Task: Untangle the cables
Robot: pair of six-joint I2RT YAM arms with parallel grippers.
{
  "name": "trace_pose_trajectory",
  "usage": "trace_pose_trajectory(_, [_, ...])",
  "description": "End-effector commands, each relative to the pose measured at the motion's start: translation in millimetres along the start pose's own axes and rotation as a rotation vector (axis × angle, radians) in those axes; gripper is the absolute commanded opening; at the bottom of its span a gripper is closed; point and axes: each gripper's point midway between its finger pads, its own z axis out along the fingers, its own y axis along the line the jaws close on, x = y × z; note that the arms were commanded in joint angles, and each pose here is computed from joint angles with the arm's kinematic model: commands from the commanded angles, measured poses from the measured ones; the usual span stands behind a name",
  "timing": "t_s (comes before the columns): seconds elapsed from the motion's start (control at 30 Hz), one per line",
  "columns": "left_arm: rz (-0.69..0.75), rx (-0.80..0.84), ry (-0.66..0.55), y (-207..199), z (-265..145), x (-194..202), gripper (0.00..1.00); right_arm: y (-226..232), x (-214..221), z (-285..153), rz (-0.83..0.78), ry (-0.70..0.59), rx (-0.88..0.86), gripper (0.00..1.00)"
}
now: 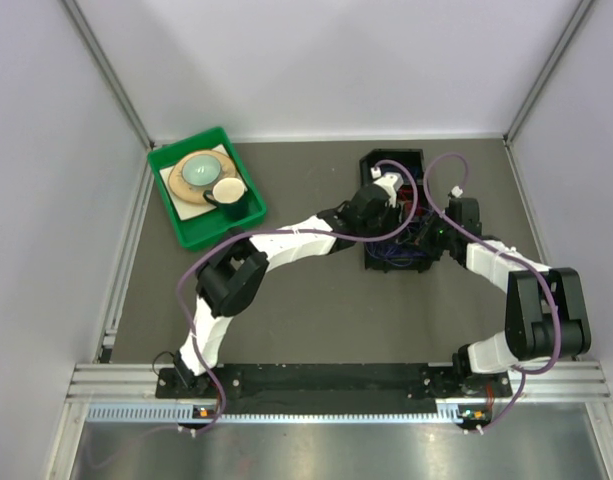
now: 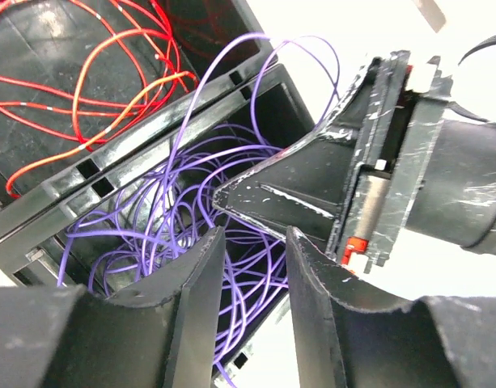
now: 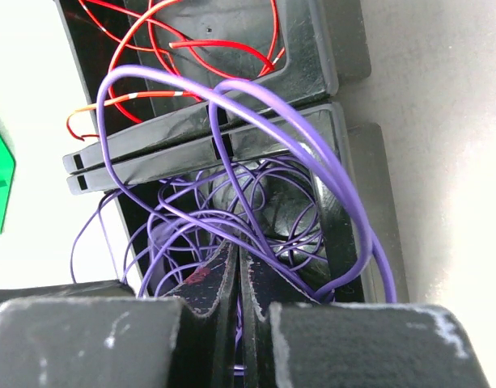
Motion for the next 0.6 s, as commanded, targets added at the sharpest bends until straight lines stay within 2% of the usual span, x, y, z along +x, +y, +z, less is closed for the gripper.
trace_pose_trajectory(0.0, [0.020,0.056,-0.108,-28,-27,-41,0.41,-2,1,4,-0.015,0.010,0.024,0.00])
trace_pose_trajectory(0.2, [-0.017,0.065,-0.203,-26,-60,-71,0.40,0,0,2,-0.021,0.008,0.023,0.00])
trace_pose_trajectory(0.33, [-0.043,0.078,-0.226,-24,-76,-83,0.40,4,-2,0,-0.026,0.003,0.012,0.00])
trace_pose_trajectory(0.5, [-0.096,0.081,-0.262,-11,-97,-94,0.39,18,-16,-16,-0.045,-0.055,-0.026,0.00])
trace_pose_trajectory(0.57, [-0.105,0.070,-0.276,-5,-104,-97,0.39,21,-19,-24,-0.058,-0.075,-0.027,0.10])
